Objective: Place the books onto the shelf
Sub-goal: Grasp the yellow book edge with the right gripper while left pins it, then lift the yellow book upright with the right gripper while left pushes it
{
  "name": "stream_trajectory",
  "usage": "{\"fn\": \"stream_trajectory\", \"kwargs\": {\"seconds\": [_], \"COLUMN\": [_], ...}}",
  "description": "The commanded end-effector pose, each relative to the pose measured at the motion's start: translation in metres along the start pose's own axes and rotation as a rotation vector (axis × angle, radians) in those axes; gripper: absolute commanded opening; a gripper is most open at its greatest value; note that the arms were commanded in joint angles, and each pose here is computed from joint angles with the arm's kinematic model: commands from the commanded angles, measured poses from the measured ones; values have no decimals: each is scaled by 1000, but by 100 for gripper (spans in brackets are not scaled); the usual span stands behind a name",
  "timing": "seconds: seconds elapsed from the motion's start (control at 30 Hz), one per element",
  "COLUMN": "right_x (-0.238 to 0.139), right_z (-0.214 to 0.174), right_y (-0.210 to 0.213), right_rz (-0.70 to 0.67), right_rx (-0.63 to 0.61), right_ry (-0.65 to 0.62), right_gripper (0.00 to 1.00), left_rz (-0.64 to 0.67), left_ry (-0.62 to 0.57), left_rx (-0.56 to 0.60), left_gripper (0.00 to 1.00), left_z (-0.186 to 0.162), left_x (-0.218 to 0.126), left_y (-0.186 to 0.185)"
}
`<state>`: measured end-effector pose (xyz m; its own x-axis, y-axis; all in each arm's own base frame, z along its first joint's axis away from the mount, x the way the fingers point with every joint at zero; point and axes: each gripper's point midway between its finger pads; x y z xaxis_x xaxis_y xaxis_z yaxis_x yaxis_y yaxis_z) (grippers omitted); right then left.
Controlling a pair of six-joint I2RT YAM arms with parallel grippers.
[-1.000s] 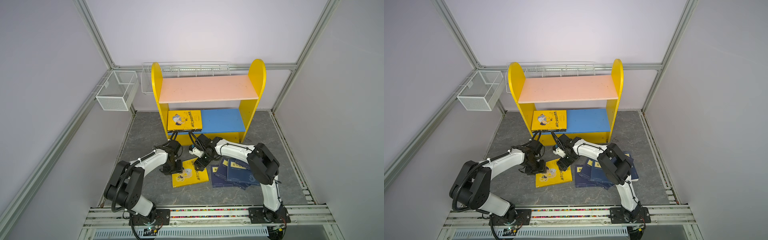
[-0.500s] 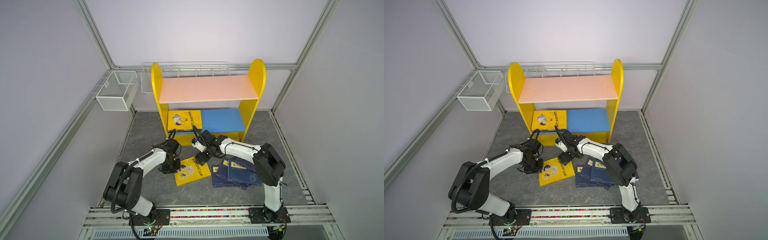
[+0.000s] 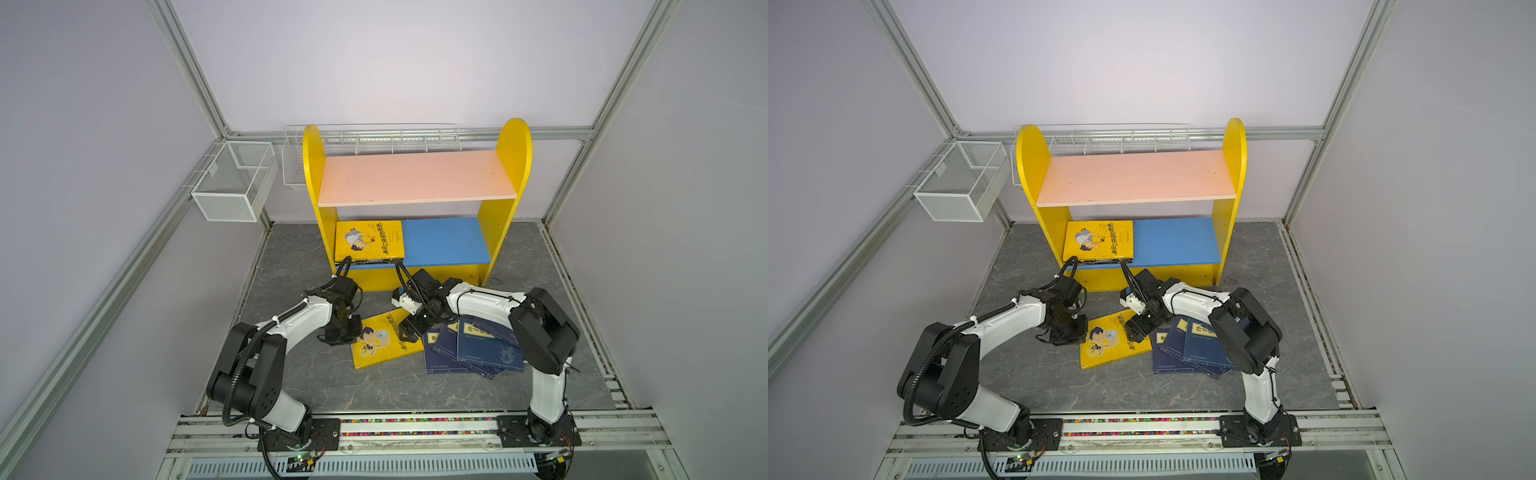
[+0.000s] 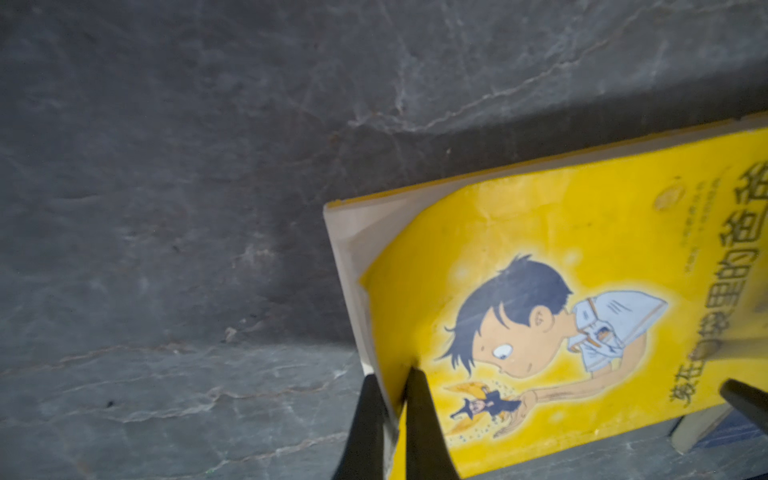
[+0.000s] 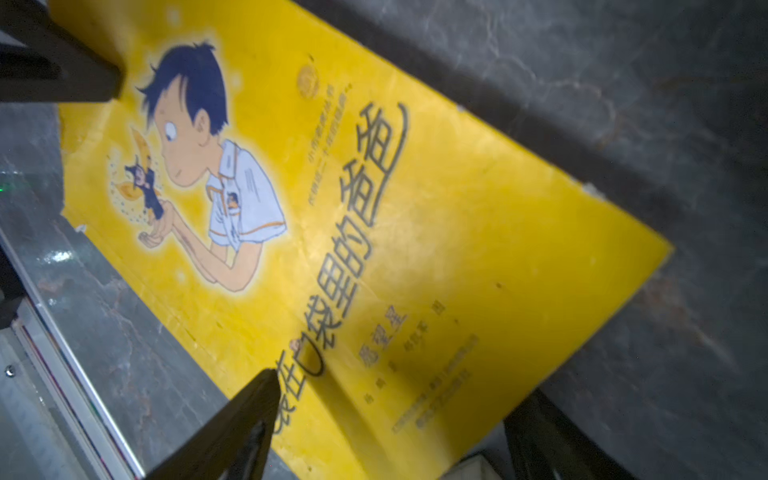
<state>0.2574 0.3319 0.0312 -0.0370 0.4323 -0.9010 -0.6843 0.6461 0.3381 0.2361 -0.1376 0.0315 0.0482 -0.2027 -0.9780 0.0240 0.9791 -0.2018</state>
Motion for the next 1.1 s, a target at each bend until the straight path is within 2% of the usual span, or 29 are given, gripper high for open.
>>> {"fn": "stream_trajectory", "kwargs": {"seconds": [0.0,0.1,0.27,0.47,0.57,0.7,0.8,0.9,1.07], "right_x": [18,13,-26,-66,-67,-61,-58,-59,-67], "right_z": [-22,-4,38,58,61,63,68,72,75], "right_y": [18,27,53,81,81,72,69,67,69], "right_rz": [116,147,212,300,293,258,242,227,233], "right_rx": [19,0,-80,-147,-144,-127,-115,-110,-130], "right_ry": [101,66,-74,-164,-176,-187,-215,-246,-272], "right_gripper": [85,84,82,72,60,27,13,7,7], "left_rz": [-25,-31,-45,-124,-159,-189,-198,-222,-255], "left_ry": [-51,-53,-62,-80,-105,-121,-130,-153,-195], "left_rx": [-8,-6,0,-45,-58,-51,-48,-45,-61], "left_gripper": [0,0,0,0,0,0,0,0,0], "left_z": [18,19,23,32,39,41,40,41,44], "left_x": [3,3,-1,-9,-16,-21,-24,-30,-41], "left_y": [-6,-8,-12,-14,-16,-21,-21,-23,-22]}}
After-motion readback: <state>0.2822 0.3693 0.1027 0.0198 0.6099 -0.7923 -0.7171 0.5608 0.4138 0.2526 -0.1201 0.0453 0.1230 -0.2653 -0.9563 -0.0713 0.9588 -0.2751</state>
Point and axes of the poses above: each gripper's point midway between its finger pads, its own x axis out along the fingers, its own y axis along the line the jaws close on, z = x × y, and after that the axes turned 4 degrees about x, right-handed
